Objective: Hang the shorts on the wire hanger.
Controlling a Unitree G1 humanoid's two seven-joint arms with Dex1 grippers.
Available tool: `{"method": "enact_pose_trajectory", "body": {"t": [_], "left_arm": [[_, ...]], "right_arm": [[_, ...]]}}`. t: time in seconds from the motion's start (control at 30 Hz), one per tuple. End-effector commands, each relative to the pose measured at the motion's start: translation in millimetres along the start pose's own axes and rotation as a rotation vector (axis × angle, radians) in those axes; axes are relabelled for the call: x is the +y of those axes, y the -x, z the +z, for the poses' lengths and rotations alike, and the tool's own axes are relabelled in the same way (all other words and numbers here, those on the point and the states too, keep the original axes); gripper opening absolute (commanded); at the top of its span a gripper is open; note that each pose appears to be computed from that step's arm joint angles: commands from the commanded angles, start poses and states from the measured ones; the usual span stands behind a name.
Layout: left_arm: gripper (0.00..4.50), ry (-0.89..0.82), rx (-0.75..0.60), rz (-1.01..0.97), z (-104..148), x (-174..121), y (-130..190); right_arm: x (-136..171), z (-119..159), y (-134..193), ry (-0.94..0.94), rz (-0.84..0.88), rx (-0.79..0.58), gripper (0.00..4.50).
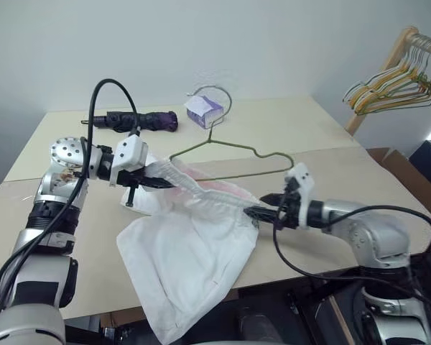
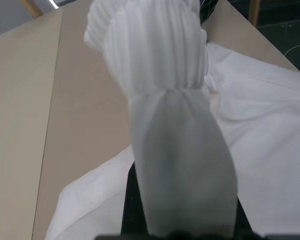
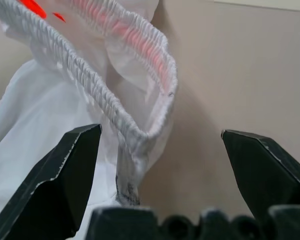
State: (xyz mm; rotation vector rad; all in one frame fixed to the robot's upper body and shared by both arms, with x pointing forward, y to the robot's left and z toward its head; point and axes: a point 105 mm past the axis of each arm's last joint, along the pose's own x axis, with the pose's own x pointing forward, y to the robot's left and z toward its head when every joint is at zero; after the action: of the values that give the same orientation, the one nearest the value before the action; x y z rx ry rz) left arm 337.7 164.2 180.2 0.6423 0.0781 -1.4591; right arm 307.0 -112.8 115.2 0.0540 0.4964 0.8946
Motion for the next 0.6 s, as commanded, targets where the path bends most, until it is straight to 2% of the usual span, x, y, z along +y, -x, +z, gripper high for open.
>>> {"method": "enact_pose_trajectory", "body": {"t": [0.03,0.2,0.4,0.6], "left_arm": [[0.0,-0.049,-0.023,0.028,14,7,6],[0.0,-0.048,-0.025,0.042,13,7,7],[0.0,-0.027,-0.004,0.032,6,0,11],[0.0,0.013,0.112,0.002,-20,-12,25]], "right_arm": [[8,5,-8,-0.002,0.031,0.005,3.9],[14,1,-12,-0.003,0.059,0.006,2.24],[3,16,-4,-0.008,0.035,-0.061,0.1],[-33,26,17,0.011,-0.125,-0.097,0.02]]}}
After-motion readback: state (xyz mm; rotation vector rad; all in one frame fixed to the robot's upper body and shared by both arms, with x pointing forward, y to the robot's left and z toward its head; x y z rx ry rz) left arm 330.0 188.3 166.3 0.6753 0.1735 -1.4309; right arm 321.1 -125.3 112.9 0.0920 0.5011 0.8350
